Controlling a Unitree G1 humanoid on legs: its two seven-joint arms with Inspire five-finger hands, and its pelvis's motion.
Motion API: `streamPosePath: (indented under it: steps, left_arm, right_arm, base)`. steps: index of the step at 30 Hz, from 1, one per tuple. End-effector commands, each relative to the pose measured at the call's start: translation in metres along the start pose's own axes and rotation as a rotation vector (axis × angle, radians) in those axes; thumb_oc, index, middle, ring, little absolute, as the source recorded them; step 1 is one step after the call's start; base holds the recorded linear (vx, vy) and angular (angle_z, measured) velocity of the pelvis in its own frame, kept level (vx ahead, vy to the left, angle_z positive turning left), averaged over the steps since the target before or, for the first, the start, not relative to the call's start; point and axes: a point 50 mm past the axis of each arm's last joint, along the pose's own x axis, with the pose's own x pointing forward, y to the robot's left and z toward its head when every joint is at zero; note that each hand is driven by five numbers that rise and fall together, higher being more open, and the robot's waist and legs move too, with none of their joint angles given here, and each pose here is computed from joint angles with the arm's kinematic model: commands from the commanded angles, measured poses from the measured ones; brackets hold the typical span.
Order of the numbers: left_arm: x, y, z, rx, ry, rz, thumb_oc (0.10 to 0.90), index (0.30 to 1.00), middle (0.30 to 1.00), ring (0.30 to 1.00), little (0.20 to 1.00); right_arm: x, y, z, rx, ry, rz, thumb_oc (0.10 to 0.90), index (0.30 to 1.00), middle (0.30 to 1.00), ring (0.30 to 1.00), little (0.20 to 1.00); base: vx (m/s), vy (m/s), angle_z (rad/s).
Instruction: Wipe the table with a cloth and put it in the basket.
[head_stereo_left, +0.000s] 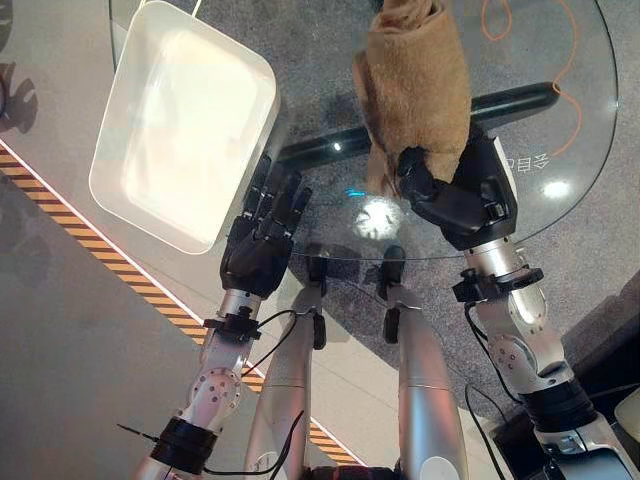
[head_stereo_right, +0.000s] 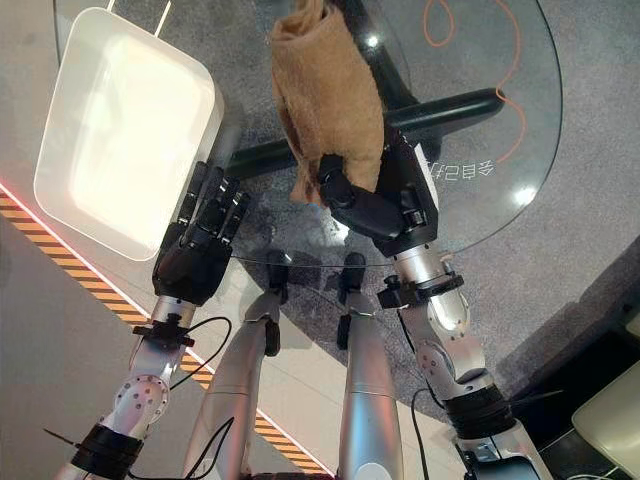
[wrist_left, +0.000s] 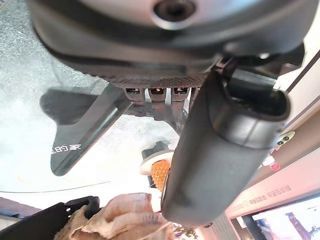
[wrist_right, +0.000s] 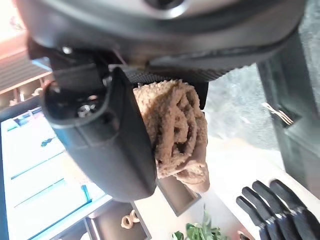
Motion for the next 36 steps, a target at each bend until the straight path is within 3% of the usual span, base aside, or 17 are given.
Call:
streamPosePath:
  steps: [1,9,17,36]
  left_arm:
    - [0.003,-0.03,0.018,0.044,-0.077,-0.218,0.8,0.9,0.9,0.9,0.9]
    - [0.008,-0.051,0.015,0.015,-0.053,-0.378,0.8,0.9,0.9,0.9,0.9]
    - [0.013,-0.074,0.003,-0.188,-0.043,-0.516,0.8,0.9,0.9,0.9,0.9]
    - [0.021,-0.077,0.002,-0.111,0.006,-0.499,0.8,0.9,0.9,0.9,0.9]
  right_arm:
    - [0.018,0.043,0.063,-0.028,-0.325,0.285,0.1,0.3,0.3,0.3,0.2]
    - [0.02,0.061,0.052,-0.061,-0.23,0.388,0.1,0.3,0.3,0.3,0.2]
    - [0.027,0.088,0.033,-0.068,-0.123,0.518,0.1,0.3,0.3,0.3,0.2]
    - [0.018,0.101,-0.002,-0.403,0.203,0.898,0.1,0.3,0.3,0.3,0.2]
  base:
    - [0.0,0.0,0.0]
    - [0.0,0.0,0.0]
    - [0.0,0.0,0.0]
    - [0.0,0.0,0.0]
